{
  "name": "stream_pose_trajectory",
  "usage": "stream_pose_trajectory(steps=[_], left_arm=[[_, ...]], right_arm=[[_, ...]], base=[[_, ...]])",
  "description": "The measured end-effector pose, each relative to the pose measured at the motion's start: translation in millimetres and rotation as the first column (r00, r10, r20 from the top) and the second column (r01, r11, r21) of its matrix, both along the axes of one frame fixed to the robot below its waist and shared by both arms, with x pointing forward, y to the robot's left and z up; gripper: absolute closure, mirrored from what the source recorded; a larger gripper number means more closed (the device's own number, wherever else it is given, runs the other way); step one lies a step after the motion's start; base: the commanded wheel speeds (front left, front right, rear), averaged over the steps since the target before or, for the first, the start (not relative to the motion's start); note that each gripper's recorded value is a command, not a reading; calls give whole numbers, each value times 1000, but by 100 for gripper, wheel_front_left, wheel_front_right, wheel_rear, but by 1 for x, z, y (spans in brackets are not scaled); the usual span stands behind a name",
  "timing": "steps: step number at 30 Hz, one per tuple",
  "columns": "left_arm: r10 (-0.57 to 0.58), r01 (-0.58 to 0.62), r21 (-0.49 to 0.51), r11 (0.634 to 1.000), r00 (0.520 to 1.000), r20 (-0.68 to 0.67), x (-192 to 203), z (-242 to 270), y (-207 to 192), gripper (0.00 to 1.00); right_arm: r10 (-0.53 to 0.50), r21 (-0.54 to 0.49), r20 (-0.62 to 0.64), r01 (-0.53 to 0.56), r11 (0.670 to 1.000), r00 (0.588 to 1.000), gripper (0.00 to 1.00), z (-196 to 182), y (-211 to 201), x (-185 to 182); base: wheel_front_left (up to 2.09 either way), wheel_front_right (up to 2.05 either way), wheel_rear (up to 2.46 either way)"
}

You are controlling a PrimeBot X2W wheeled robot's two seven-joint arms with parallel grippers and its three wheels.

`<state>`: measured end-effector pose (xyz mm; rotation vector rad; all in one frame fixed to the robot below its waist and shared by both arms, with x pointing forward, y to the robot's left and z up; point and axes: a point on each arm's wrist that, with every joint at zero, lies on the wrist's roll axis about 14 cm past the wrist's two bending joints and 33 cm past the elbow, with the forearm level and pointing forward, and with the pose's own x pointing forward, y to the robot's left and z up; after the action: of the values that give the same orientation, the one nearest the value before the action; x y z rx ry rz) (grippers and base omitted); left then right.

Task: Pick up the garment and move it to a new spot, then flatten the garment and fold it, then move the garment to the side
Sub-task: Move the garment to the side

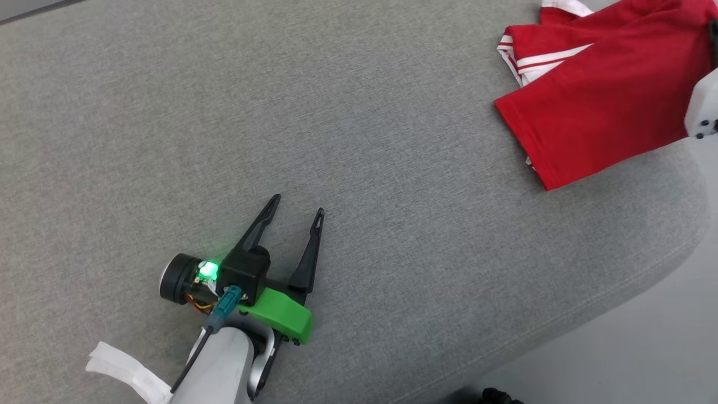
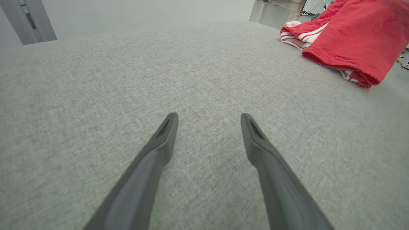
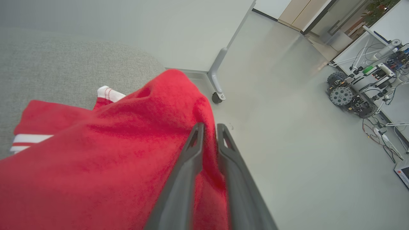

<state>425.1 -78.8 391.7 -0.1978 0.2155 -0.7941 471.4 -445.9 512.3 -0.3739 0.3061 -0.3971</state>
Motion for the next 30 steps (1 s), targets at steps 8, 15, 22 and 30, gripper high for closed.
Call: stream_pose_trajectory(steps=[8,15,22,30], left_arm=[[85,-85,19,996,996,-10,13,-7,27,0],[166,-167,27,986,985,33,22,10,50,0],[305,-308,35,951,949,76,28,31,89,0],[457,-464,51,884,883,106,19,46,142,0]], right_arm=[[40,8,126,-41,999,991,0,9,27,37],[169,62,350,-203,977,921,0,44,112,59],[247,133,475,-346,929,844,0,55,174,45],[284,254,472,-438,862,834,0,23,222,10]], base=[[0,0,0],[0,0,0],[0,0,0],[0,0,0]])
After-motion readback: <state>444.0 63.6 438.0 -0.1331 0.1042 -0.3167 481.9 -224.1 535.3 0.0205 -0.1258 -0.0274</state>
